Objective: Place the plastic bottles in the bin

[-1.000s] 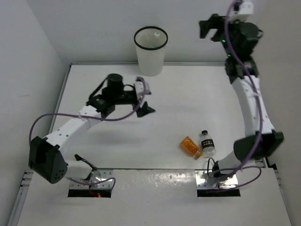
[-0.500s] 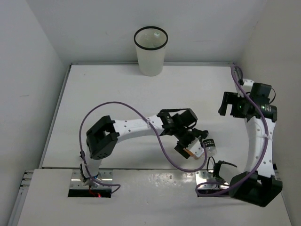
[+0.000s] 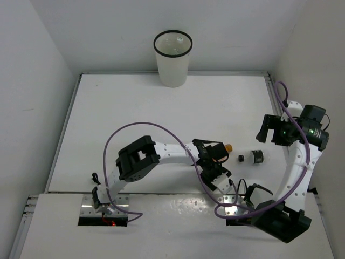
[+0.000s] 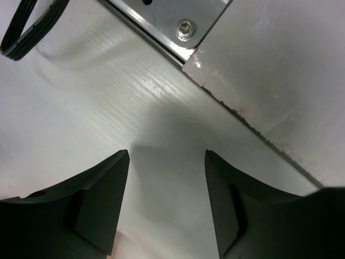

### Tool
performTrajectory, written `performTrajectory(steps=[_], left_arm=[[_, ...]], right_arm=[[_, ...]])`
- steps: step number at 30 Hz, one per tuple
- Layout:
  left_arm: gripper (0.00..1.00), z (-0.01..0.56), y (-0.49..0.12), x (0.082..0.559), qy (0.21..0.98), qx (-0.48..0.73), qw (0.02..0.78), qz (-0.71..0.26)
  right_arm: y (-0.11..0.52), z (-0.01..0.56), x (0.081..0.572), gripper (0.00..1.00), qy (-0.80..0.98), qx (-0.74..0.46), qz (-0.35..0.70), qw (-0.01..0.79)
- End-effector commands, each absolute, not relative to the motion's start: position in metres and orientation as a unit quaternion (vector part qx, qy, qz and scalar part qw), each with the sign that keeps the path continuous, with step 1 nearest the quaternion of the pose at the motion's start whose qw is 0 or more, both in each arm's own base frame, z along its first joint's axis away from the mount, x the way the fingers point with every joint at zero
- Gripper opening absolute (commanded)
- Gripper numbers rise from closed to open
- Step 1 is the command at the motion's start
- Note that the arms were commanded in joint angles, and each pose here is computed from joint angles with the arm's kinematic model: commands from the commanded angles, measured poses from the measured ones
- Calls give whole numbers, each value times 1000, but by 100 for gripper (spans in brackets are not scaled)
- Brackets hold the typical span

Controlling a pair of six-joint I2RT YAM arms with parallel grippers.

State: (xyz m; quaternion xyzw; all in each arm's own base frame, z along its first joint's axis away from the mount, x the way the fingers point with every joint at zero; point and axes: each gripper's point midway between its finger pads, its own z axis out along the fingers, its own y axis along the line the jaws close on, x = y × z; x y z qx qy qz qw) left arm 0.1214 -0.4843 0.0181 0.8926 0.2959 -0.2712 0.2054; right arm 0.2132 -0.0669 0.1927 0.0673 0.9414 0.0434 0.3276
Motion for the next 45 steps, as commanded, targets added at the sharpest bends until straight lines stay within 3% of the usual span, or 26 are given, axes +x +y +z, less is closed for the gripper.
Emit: performTrajectory(steps=[1, 5, 8, 9, 13, 16, 19, 24, 27, 32, 45], left_arm=[[60, -7, -460, 140, 314, 902, 179, -236], [58, 18, -452, 156, 327, 889, 202, -248], [78, 70, -458, 158, 332, 865, 246, -286], [84, 91, -468, 166, 369, 837, 274, -297], [89, 189, -499, 228, 459, 734, 417, -278], [89, 214, -513, 277, 526, 667, 444, -287], [86, 203, -522, 302, 594, 610, 419, -315], [86, 180, -522, 301, 702, 503, 365, -348], [91, 164, -524, 290, 753, 461, 361, -301], [98, 145, -518, 278, 794, 425, 352, -256], [98, 44, -512, 291, 856, 400, 282, -168]], right_arm=[[-60, 192, 215, 100, 939, 52, 66, 333], [-59, 192, 217, 100, 938, 49, 72, 335], [-59, 194, 219, 100, 937, 48, 72, 338], [-60, 193, 219, 100, 937, 49, 71, 337], [-60, 198, 222, 100, 933, 57, 71, 348], [-60, 200, 226, 100, 930, 70, 76, 353], [-61, 202, 227, 100, 930, 79, 80, 350], [-66, 203, 226, 100, 932, 85, 73, 346], [-69, 202, 227, 100, 932, 89, 72, 345], [-70, 198, 228, 100, 932, 110, 91, 334], [-70, 193, 225, 100, 932, 126, 113, 321]])
